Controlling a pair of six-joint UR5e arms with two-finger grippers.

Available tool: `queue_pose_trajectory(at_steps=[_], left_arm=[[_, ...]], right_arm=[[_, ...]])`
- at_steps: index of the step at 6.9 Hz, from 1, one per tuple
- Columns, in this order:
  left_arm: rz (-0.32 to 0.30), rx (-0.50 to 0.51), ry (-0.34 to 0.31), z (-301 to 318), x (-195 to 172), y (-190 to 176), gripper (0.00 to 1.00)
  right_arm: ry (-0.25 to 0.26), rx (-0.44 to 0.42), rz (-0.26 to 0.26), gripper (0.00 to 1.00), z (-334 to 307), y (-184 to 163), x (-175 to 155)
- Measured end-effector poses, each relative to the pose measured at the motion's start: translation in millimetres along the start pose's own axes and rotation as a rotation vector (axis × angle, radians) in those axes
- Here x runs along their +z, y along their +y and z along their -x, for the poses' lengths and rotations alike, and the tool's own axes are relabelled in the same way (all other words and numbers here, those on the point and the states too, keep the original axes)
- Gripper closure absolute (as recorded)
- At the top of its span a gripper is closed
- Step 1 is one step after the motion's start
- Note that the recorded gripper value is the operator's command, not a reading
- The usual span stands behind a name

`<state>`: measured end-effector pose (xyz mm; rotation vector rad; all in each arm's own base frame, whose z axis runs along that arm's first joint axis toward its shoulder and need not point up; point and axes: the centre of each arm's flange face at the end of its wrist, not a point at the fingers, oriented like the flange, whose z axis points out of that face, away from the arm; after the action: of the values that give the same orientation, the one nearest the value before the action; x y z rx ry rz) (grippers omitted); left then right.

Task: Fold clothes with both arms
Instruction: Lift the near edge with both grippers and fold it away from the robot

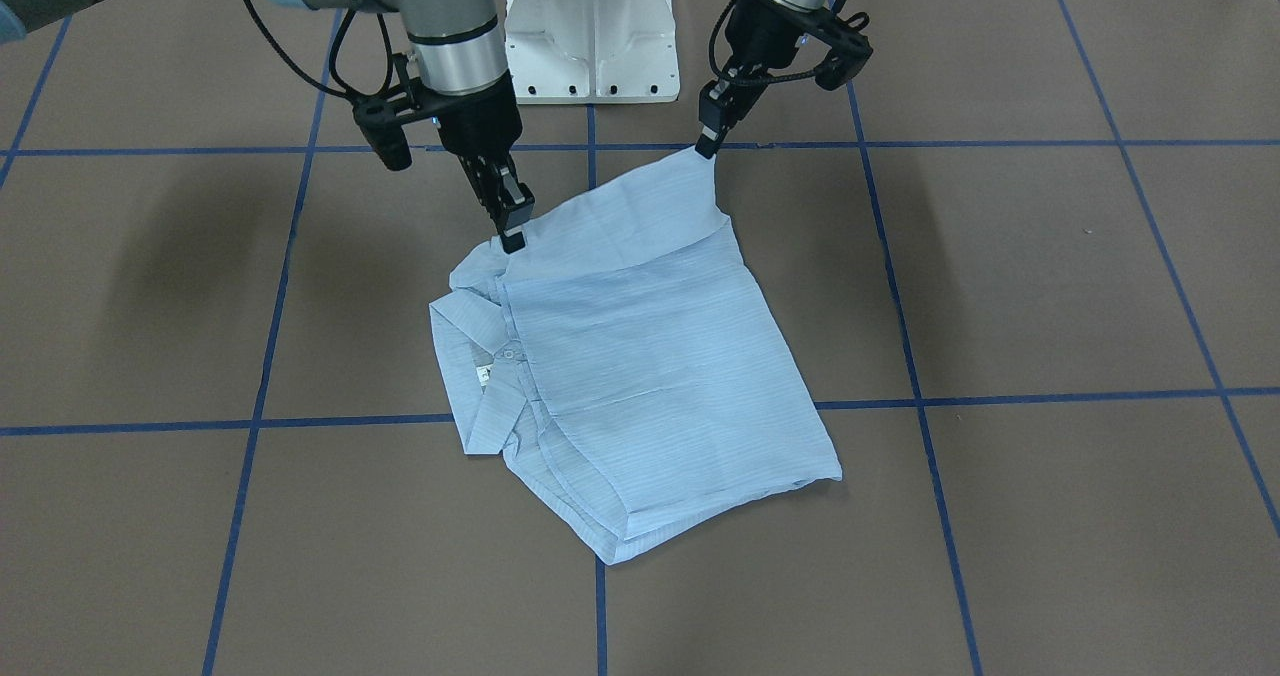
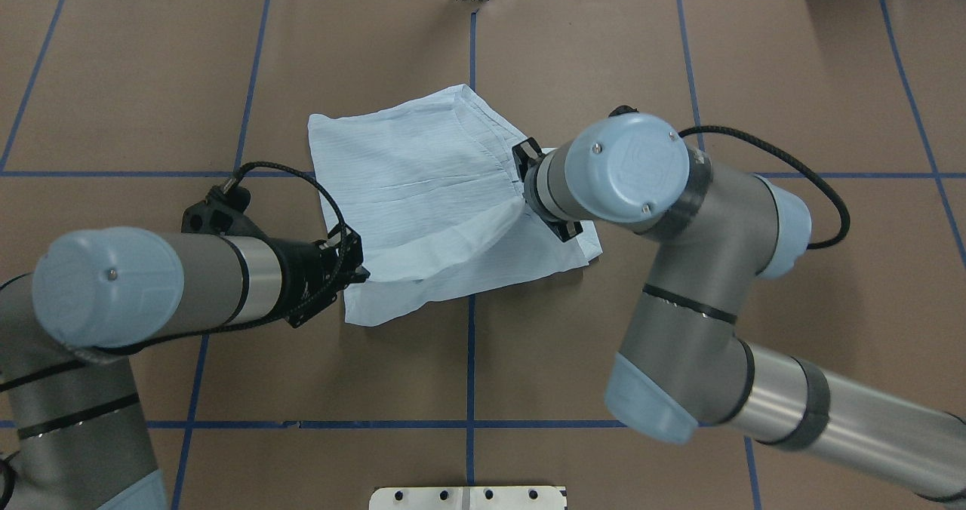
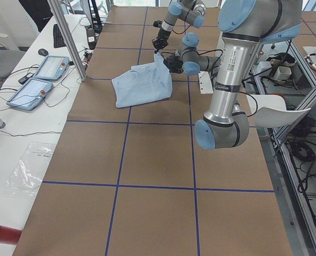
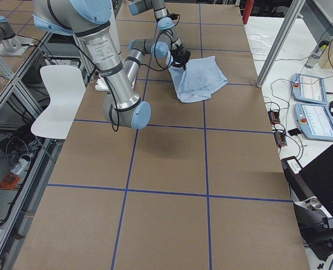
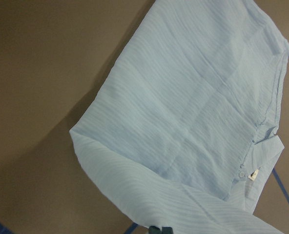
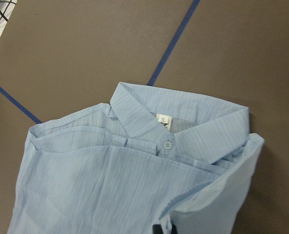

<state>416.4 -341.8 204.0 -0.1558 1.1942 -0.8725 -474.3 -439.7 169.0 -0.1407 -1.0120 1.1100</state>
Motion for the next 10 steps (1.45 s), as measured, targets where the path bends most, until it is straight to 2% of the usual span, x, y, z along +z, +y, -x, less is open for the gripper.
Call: queue_pose_trajectory(at_steps=[2,4,7,10], left_arm=[[-0.09,0.053,-0.014,-21,35,-53,1.0],[-0.149,0.076,0.011,-37,72,-108,1.0],[-0.217,0.125,0.033,-66,94,-180,1.0],[-0.227,0.141,0.07,-62,127,-224,1.0]], right_arm=[[0.022,-0.019,0.005,1.0,63,-4,55],[-0.009,-0.022,0.003,1.0,122,-11,104],[-0.039,-0.011,-0.012,1.0,182,-15,133],[-0.06,-0.014,-0.006,1.0,193,-18,160]])
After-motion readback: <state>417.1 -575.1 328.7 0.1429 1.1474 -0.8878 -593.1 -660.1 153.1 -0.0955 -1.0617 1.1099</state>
